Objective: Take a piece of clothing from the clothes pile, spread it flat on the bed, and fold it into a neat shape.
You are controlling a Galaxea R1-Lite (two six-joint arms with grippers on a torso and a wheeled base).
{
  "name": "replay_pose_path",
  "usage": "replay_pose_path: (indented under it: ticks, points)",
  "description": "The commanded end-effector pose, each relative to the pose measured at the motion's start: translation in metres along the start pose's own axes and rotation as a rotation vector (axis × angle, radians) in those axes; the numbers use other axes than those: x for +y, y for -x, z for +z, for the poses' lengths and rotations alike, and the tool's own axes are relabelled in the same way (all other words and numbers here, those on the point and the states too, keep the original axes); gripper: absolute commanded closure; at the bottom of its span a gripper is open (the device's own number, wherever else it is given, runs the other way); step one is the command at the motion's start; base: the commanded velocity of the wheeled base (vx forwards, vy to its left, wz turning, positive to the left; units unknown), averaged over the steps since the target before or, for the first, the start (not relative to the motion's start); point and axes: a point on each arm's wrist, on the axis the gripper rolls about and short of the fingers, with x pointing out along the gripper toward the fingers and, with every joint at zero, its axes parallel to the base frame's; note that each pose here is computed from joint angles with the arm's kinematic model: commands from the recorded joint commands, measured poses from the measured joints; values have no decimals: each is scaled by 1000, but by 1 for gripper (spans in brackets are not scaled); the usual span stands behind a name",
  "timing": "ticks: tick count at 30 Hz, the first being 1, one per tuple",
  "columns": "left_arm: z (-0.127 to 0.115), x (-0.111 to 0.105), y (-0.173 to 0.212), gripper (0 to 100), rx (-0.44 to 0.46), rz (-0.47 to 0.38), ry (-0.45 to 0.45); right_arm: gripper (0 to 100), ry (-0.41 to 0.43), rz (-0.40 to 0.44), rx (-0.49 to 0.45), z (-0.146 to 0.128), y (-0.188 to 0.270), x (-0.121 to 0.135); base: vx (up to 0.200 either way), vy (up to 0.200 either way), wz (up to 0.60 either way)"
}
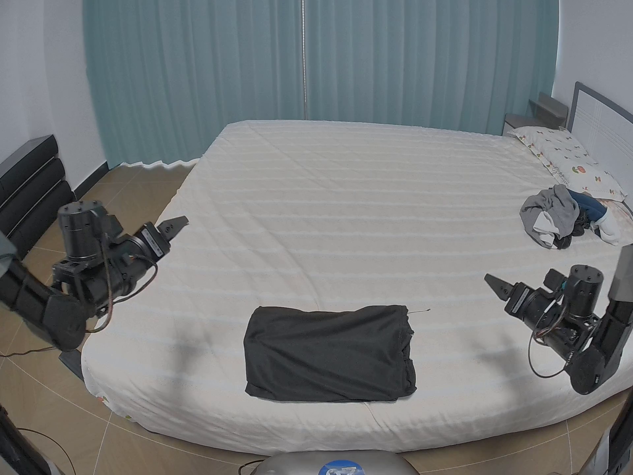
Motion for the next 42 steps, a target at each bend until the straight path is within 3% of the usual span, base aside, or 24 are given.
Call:
replay_pose_path:
  ticks: [1, 5, 7, 13, 19, 24, 26, 29, 30, 32, 39, 42]
  points:
    - [40, -20, 125, 0, -285, -91, -154, 0, 238, 99, -285, 49, 107, 37, 0, 0, 0]
    - [39, -13, 161, 0, -359, -67, -245, 0, 327, 118, -375, 54, 147, 40, 0, 0, 0]
    - [30, -2, 191, 0, -414, -15, -366, 0, 352, 116, -439, 60, 178, 41, 0, 0, 0]
    - [6, 4, 240, 0, -478, -82, -450, 0, 409, 88, -398, 37, 238, 29, 0, 0, 0]
    - [-28, 18, 275, 0, -384, -83, -455, 0, 462, 72, -338, 3, 283, 11, 0, 0, 0]
    - [-58, 29, 306, 0, -308, -164, -475, 0, 478, 12, -261, -16, 299, 1, 0, 0, 0]
    - [-68, 34, 314, 0, -299, -168, -515, 0, 469, -11, -271, -15, 299, 2, 0, 0, 0]
    - [-92, 49, 327, 0, -279, -178, -654, 0, 475, -47, -294, -20, 302, 2, 0, 0, 0]
    - [-92, 49, 327, 0, -279, -178, -654, 0, 475, -47, -294, -20, 302, 2, 0, 0, 0]
    - [-101, 56, 326, 0, -267, -166, -747, 0, 512, -87, -294, -23, 308, 1, 0, 0, 0]
    - [-114, 68, 313, 0, -227, -145, -766, 0, 516, -93, -252, -32, 306, -3, 0, 0, 0]
    - [-114, 68, 313, 0, -242, -148, -754, 0, 529, -70, -302, -31, 303, -3, 0, 0, 0]
